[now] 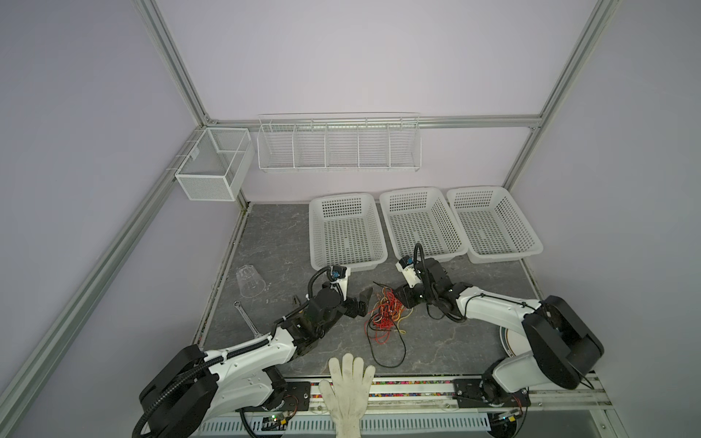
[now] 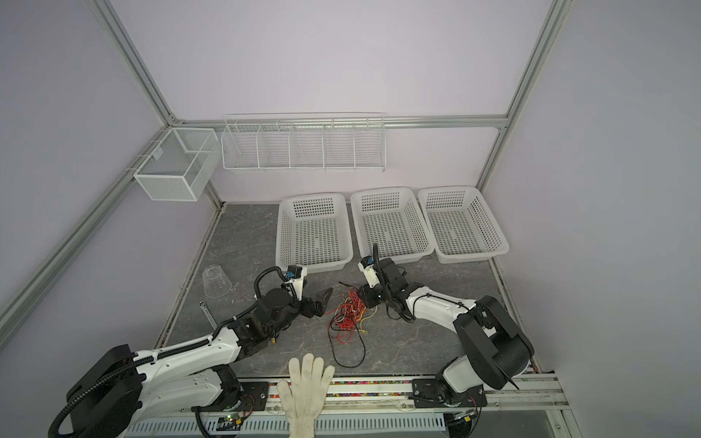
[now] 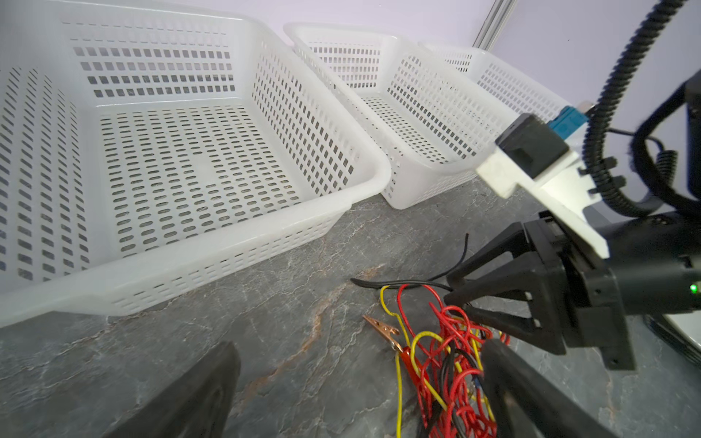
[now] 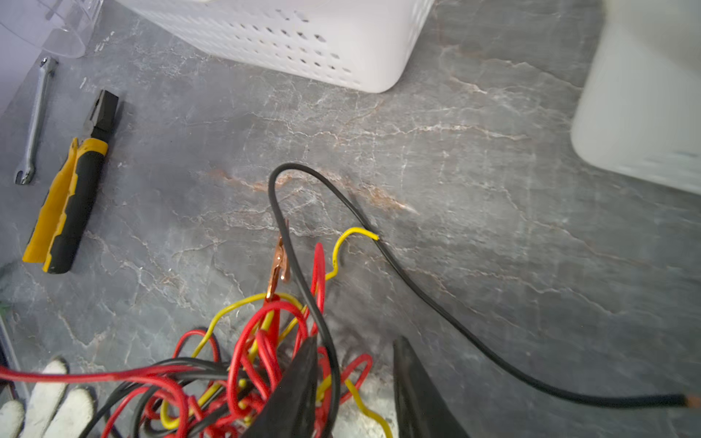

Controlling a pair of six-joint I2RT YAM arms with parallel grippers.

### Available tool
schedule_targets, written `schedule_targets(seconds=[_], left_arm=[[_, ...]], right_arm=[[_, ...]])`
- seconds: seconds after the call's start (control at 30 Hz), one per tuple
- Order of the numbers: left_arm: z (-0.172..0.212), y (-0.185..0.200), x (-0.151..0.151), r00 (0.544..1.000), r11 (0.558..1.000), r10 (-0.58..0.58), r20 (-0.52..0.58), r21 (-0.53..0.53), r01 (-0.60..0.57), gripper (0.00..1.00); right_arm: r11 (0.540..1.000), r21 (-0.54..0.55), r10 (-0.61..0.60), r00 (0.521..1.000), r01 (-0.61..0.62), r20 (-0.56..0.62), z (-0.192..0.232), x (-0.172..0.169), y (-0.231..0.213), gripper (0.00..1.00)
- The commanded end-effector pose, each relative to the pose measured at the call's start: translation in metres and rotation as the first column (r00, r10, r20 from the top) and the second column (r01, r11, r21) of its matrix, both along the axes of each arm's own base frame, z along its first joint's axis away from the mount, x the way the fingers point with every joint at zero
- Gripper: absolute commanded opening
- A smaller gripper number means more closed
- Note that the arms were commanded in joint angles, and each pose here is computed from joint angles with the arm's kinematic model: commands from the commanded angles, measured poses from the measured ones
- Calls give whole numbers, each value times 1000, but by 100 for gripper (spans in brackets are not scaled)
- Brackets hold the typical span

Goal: Untangle the cables
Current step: 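Lower the left gripper onto the tangle while the right gripper grasps a black wire, then hold the tangle with the left gripper while the right gripper pulls the black wire up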

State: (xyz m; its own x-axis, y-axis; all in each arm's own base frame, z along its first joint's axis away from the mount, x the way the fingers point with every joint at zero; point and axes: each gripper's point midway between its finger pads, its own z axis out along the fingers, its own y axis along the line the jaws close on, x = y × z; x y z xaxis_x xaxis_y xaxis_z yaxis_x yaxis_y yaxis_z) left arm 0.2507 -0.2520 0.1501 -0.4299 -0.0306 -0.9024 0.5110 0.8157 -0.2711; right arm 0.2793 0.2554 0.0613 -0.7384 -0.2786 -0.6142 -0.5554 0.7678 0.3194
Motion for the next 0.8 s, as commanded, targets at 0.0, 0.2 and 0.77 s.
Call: schedule_targets(seconds=[0.0,0.2,0.77], left_arm=[[17,-7,4,1000,999,5,20,-53,-4,99],[15,-7,3,1000,999,3,17,-50,-2,99],[27,-8,4,998,998,-11,60,-54,14,99]], right_arm=[[998,49,38,999,-39,32,13,5,18,27],[997,66,38,995,-44,97,36,12,28,7],[971,152,100,889,-185,447,214,1,51,7]])
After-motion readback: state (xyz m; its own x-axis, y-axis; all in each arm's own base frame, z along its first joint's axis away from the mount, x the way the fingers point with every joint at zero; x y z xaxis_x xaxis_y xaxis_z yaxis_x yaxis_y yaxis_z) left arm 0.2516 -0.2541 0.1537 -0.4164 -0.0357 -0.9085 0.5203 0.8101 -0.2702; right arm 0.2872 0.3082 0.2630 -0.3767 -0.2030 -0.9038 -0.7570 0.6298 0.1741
